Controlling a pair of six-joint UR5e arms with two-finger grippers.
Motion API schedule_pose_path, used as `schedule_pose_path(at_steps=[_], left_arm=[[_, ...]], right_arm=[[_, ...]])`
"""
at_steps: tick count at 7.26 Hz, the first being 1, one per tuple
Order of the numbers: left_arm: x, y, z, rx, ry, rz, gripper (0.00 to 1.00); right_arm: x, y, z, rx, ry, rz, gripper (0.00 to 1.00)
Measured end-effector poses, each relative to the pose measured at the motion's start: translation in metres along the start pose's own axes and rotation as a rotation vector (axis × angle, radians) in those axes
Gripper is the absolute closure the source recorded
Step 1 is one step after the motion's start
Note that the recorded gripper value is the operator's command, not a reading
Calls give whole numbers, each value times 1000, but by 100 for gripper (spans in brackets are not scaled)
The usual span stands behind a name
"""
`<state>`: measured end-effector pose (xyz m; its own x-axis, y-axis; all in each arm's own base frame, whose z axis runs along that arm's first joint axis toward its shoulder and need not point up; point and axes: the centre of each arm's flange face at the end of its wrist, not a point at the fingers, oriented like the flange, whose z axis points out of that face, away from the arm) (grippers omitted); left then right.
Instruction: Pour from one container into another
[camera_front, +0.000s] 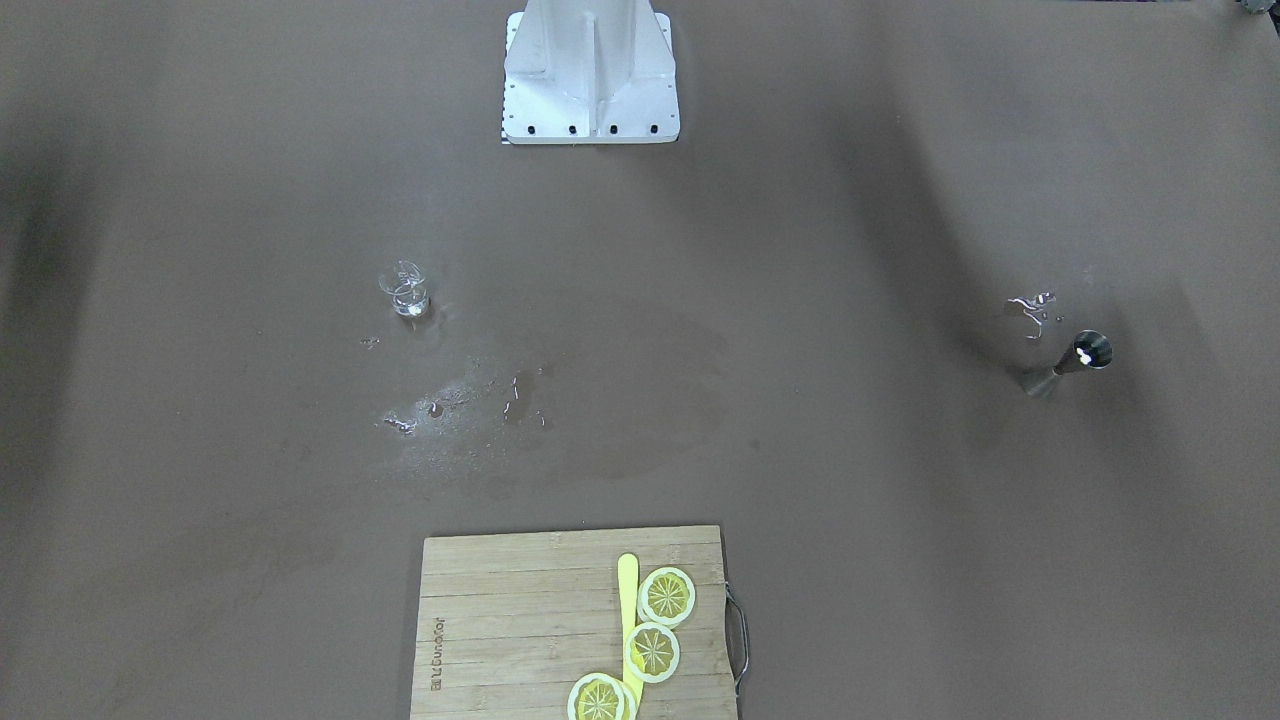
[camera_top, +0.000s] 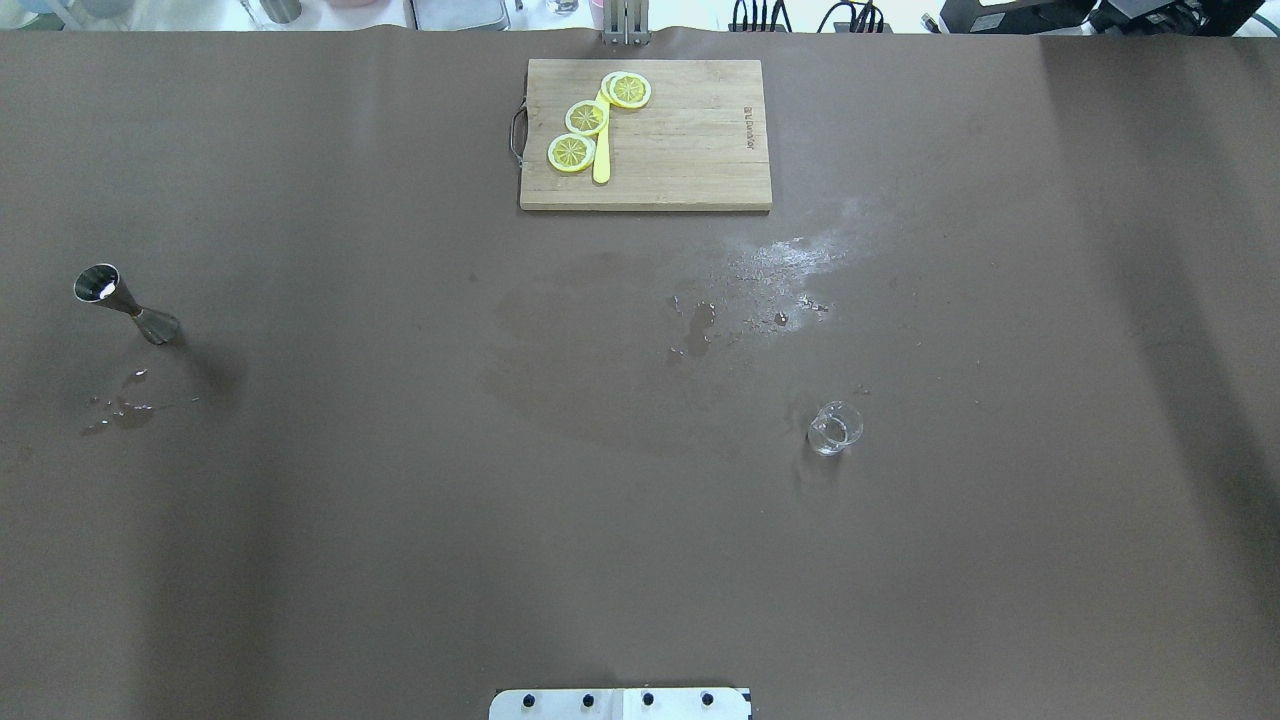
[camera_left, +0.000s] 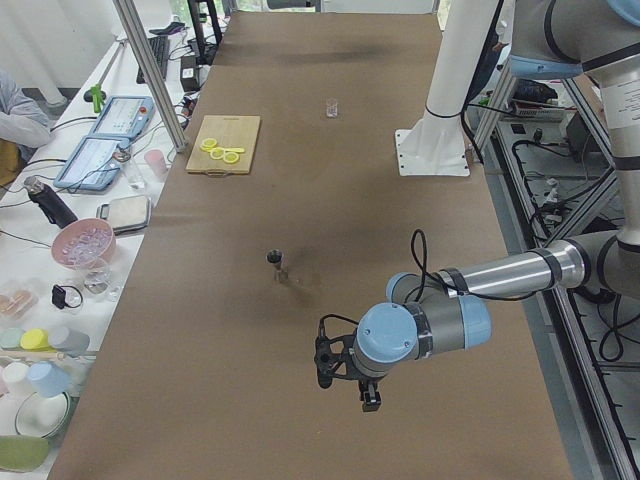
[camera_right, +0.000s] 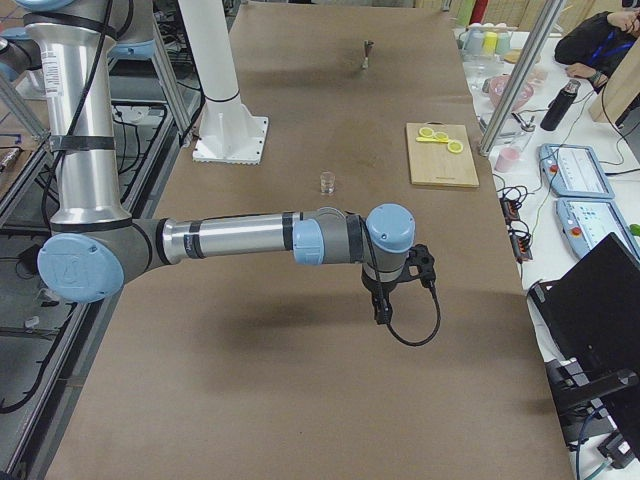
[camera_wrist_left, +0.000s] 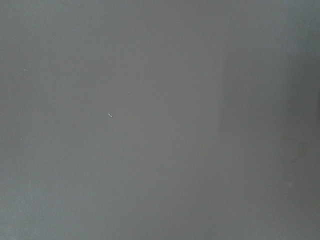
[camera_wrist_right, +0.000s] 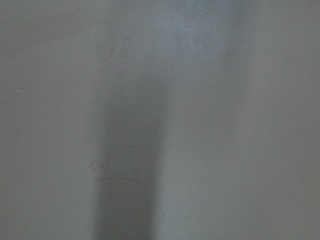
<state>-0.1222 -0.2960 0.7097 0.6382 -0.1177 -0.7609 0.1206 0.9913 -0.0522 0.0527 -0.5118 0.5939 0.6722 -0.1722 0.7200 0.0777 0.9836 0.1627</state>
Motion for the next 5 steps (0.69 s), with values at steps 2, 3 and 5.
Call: schedule_pose_path(at_steps=[2, 3, 5], left_arm=[[1, 0, -1, 3, -1, 3, 2], [1, 0, -1, 2, -1, 2, 2], [1, 0, -2, 3, -2, 2, 2]], right_arm=[[1, 0, 1, -1, 1, 2, 0], [1, -1, 1, -2, 2, 2, 0], [2, -1, 1, -2, 3, 2, 0]])
